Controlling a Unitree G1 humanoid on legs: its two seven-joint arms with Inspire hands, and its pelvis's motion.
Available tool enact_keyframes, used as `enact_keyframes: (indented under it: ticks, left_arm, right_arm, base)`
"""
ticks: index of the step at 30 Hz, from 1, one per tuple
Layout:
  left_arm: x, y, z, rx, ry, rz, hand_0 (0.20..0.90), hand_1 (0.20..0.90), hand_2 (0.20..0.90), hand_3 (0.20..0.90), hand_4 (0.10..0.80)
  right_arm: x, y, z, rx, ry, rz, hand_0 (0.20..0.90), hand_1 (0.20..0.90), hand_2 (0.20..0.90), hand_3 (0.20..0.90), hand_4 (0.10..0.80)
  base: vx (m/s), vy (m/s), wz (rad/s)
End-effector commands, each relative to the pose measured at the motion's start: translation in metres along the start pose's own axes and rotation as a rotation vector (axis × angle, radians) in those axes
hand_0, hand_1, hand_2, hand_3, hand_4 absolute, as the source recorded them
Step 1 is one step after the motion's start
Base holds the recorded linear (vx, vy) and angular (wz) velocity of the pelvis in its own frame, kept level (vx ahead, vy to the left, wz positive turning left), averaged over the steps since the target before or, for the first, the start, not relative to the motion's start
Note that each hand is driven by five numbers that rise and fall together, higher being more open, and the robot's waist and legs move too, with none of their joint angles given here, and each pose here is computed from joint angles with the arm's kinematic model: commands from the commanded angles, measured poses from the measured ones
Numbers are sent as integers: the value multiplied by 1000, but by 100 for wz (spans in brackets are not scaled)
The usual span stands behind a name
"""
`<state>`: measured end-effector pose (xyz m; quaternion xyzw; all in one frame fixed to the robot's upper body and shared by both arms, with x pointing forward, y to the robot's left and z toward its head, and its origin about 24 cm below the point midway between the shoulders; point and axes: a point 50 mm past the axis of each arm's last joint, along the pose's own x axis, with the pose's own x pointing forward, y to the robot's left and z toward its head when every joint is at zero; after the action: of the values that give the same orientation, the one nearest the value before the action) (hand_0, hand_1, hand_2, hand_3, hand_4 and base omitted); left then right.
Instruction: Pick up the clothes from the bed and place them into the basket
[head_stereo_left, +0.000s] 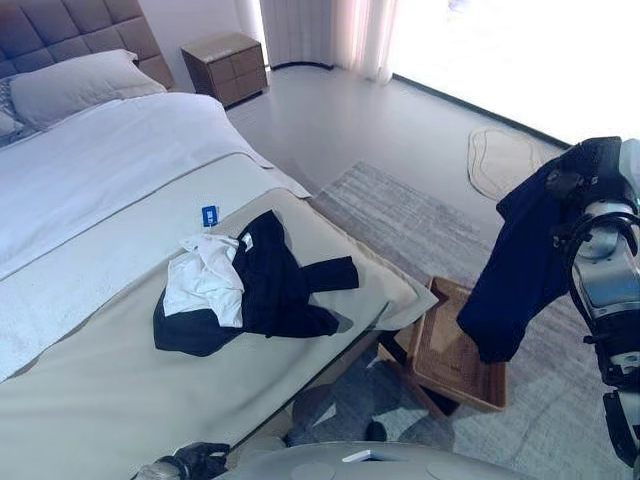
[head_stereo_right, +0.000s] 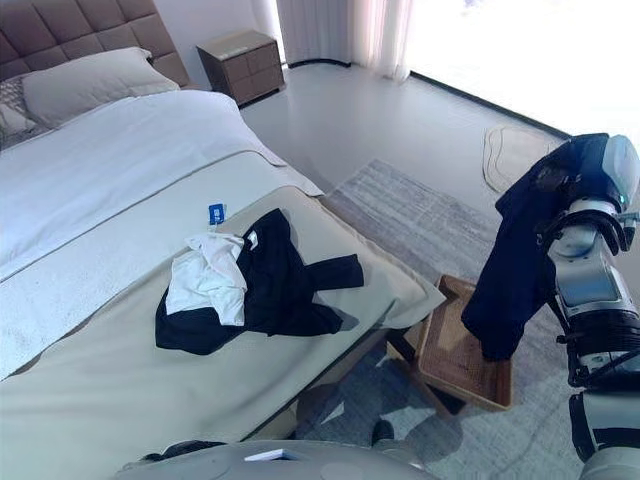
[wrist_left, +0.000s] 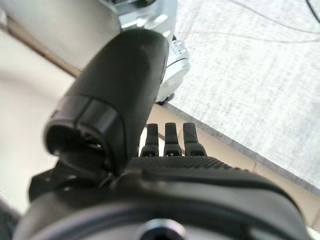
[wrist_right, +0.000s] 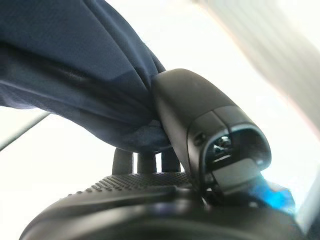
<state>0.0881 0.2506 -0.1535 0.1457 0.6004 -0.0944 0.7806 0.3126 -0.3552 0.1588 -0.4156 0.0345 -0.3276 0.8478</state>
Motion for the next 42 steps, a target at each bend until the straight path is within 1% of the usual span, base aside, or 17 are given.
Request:
enact_keyframes:
  ticks: [1, 2, 3, 4, 8, 11, 14, 18, 23, 25, 27, 29, 31, 32, 34, 38, 42]
  left_arm:
    - [-6, 19, 95, -16, -316, 30, 900, 900, 900, 900, 800]
    - [-7, 19, 101, -19, -335, 34, 900, 900, 900, 900, 800]
    - [-9, 19, 108, -23, -362, 40, 900, 900, 900, 900, 800]
    - [-10, 20, 114, -28, -387, 42, 900, 900, 900, 900, 800]
    - [-19, 25, 137, -52, -487, 49, 900, 900, 900, 900, 800]
    - [-25, 27, 148, -55, -550, 38, 900, 900, 900, 900, 800]
    - [-28, 29, 150, -46, -569, 26, 900, 900, 900, 900, 800]
    - [-27, 28, 143, -49, -559, 14, 900, 900, 900, 900, 800]
    - [-24, 27, 128, -96, -529, 16, 900, 900, 900, 900, 800]
    - [-23, 28, 121, -114, -515, 21, 900, 900, 900, 900, 800]
    - [-20, 26, 110, -144, -486, 23, 900, 900, 900, 900, 800]
    - [-17, 24, 102, -164, -459, 24, 900, 900, 900, 900, 800]
    - [-15, 22, 95, -183, -436, 19, 900, 900, 900, 900, 800]
    - [-14, 22, 93, -189, -429, 17, 900, 900, 900, 900, 800]
    - [-10, 16, 83, -199, -397, 4, 900, 900, 900, 900, 800]
    - [-6, 8, 74, -201, -368, -13, 900, 900, 900, 900, 800]
    - [-6, 10, 74, -197, -366, -11, 900, 900, 900, 900, 800]
  right_arm:
    - [29, -54, 76, 17, -210, -227, 300, 300, 300, 200, 100]
    - [32, -54, 74, -13, -180, -226, 507, 507, 507, 442, 342]
    - [36, -55, 69, -46, -113, -214, 848, 848, 848, 840, 740]
    - [40, -55, 64, -90, -56, -203, 900, 900, 900, 900, 800]
    - [48, -59, 42, -270, 119, -170, 900, 900, 900, 900, 800]
    - [47, -56, 17, -326, 251, -101, 900, 900, 900, 900, 800]
    - [46, -60, 11, -326, 256, -127, 900, 900, 900, 900, 800]
    - [45, -69, 18, -276, 191, -193, 900, 900, 900, 900, 800]
    - [43, -86, 49, -317, 55, -208, 900, 900, 900, 900, 800]
    - [38, -93, 70, -282, -70, -252, 900, 900, 900, 900, 800]
    - [25, -91, 100, -235, -260, -258, 900, 900, 900, 900, 800]
    - [8, -79, 127, -179, -450, -191, 900, 900, 900, 900, 800]
    - [-4, -62, 141, -105, -556, -79, 900, 900, 900, 900, 800]
    - [-8, -56, 144, -96, -589, -41, 900, 900, 900, 900, 800]
    - [-23, -29, 156, -132, -733, 93, 900, 900, 900, 900, 800]
    - [-31, 13, 158, -215, -777, 258, 900, 900, 900, 900, 800]
    - [-36, 36, 167, -300, -825, 281, 900, 900, 900, 900, 800]
  base:
    - [-284, -93, -3]
    - [-193, -76, -3]
    - [-196, -60, -4]
    - [-195, -39, -3]
    - [-148, -32, -4]
    - [-74, -49, -7]
    - [-8, -13, -1]
    - [7, 11, 0]
    - [46, 59, 0]
    - [99, 62, 8]
    - [133, 103, 7]
    - [116, 135, 7]
    - [101, 143, 14]
    - [133, 176, 21]
    - [149, 214, 24]
    - [129, 199, 32]
    - [69, 157, 61]
